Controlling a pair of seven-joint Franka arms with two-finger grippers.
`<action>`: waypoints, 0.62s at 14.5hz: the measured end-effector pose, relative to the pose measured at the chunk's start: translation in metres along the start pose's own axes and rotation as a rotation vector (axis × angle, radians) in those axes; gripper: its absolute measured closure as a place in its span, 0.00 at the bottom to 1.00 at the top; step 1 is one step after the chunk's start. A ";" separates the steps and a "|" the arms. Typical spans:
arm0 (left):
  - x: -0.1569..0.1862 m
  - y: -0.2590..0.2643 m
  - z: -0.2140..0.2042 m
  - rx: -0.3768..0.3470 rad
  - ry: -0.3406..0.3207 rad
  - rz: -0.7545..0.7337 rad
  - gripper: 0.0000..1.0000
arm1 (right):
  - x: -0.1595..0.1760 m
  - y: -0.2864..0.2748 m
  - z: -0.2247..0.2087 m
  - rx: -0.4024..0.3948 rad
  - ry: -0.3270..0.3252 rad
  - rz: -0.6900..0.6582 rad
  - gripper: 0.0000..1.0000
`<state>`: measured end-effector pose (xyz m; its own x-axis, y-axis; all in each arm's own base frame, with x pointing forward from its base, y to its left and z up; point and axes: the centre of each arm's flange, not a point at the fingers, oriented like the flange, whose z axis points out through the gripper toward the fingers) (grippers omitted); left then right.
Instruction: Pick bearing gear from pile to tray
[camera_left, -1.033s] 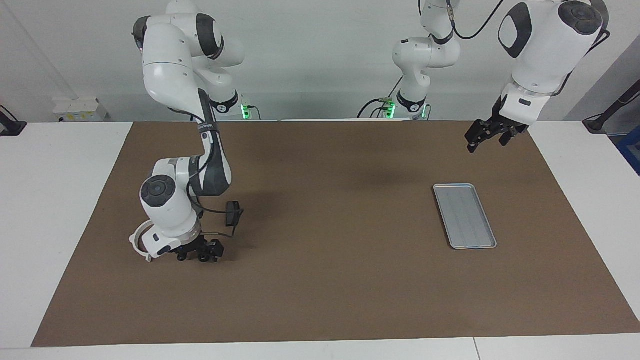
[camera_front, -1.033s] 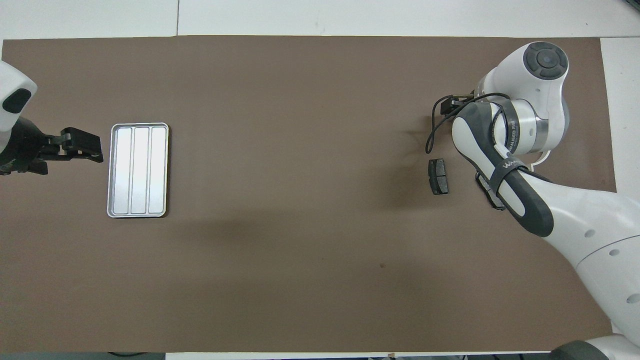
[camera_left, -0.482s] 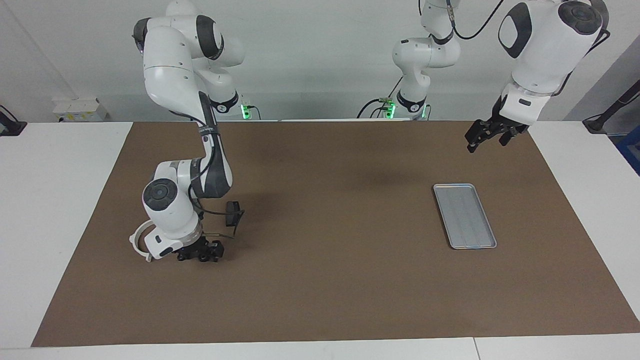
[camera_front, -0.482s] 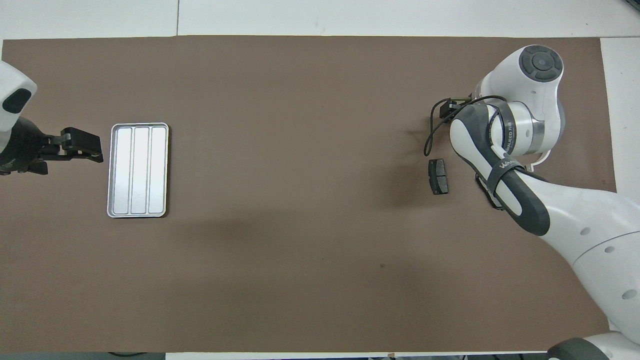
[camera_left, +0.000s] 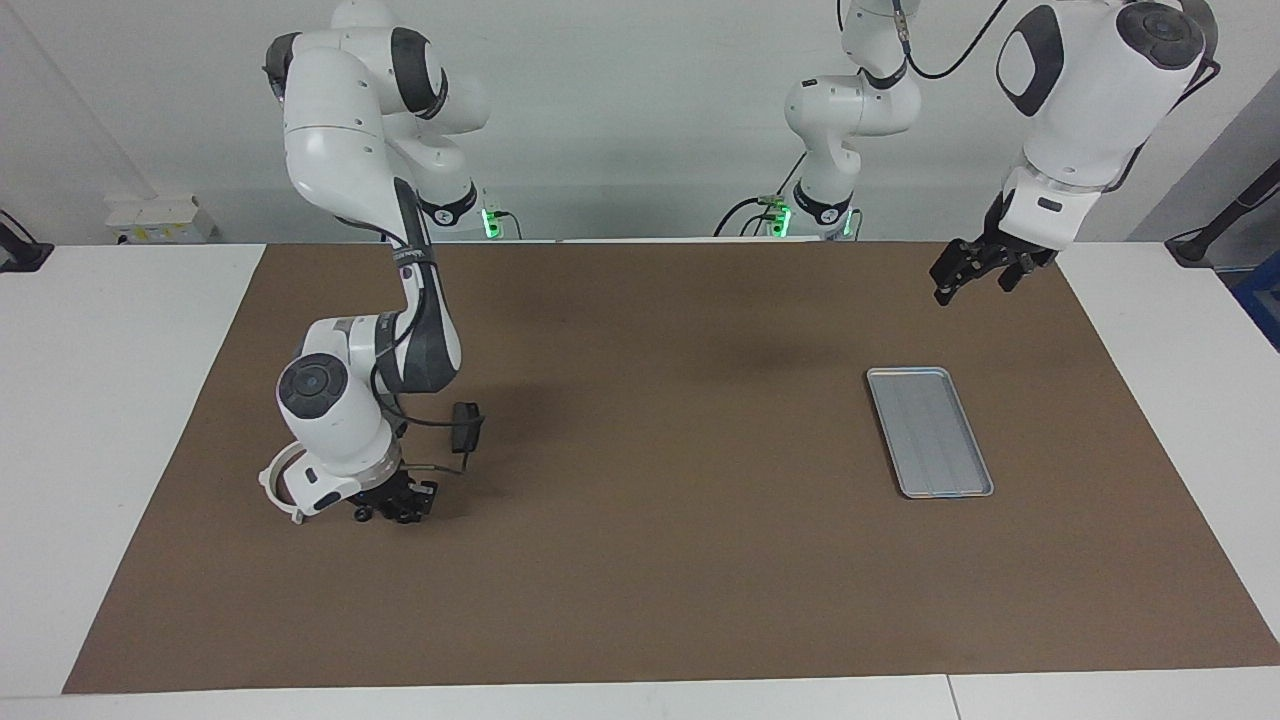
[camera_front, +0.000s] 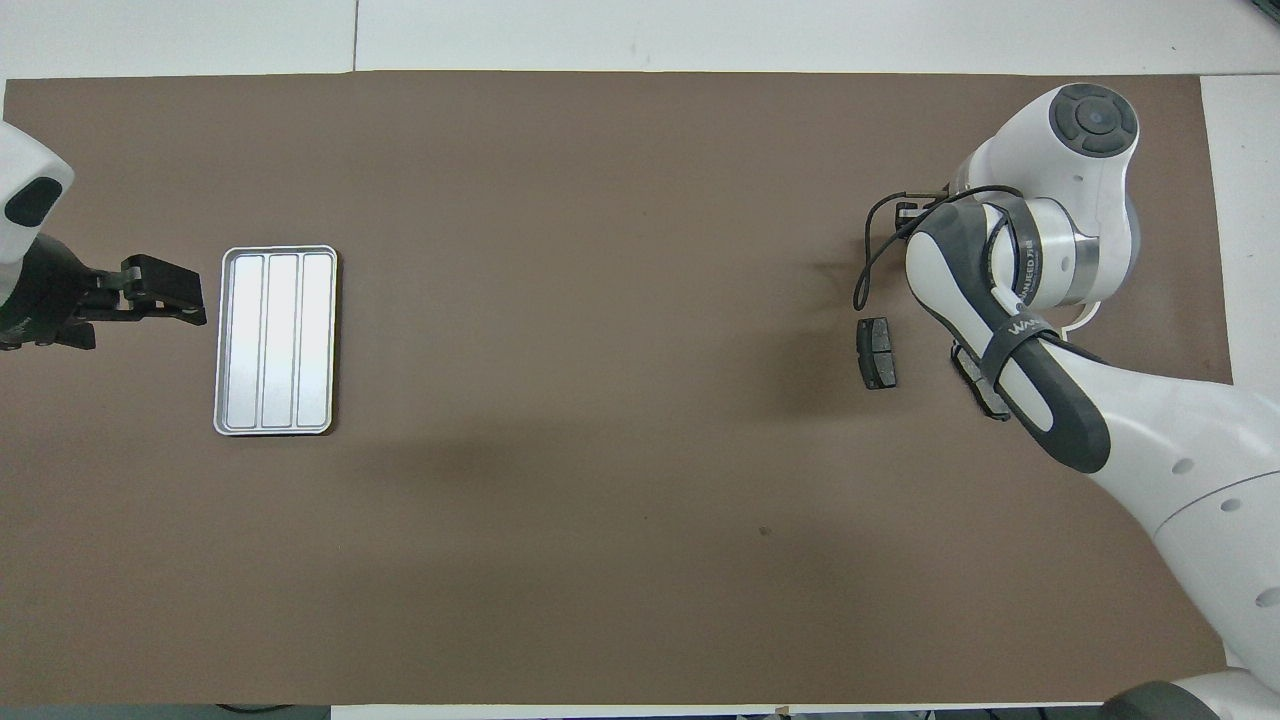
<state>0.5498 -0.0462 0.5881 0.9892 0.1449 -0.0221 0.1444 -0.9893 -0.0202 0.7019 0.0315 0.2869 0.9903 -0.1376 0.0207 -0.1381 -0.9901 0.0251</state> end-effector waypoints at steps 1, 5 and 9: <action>0.000 0.000 0.000 0.000 0.000 0.000 0.00 | 0.000 0.000 0.000 0.000 0.000 0.000 0.65; 0.000 0.000 0.000 0.000 0.000 0.000 0.00 | -0.002 0.000 -0.003 -0.011 -0.045 -0.001 0.65; 0.000 0.000 0.000 0.000 0.000 0.000 0.00 | -0.003 -0.038 -0.085 -0.039 -0.158 -0.044 0.65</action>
<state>0.5498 -0.0462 0.5881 0.9892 0.1449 -0.0221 0.1445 -0.9893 -0.0202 0.7030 0.0717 0.3712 0.9853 -0.1003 -0.1383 -0.0925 -0.9938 0.0619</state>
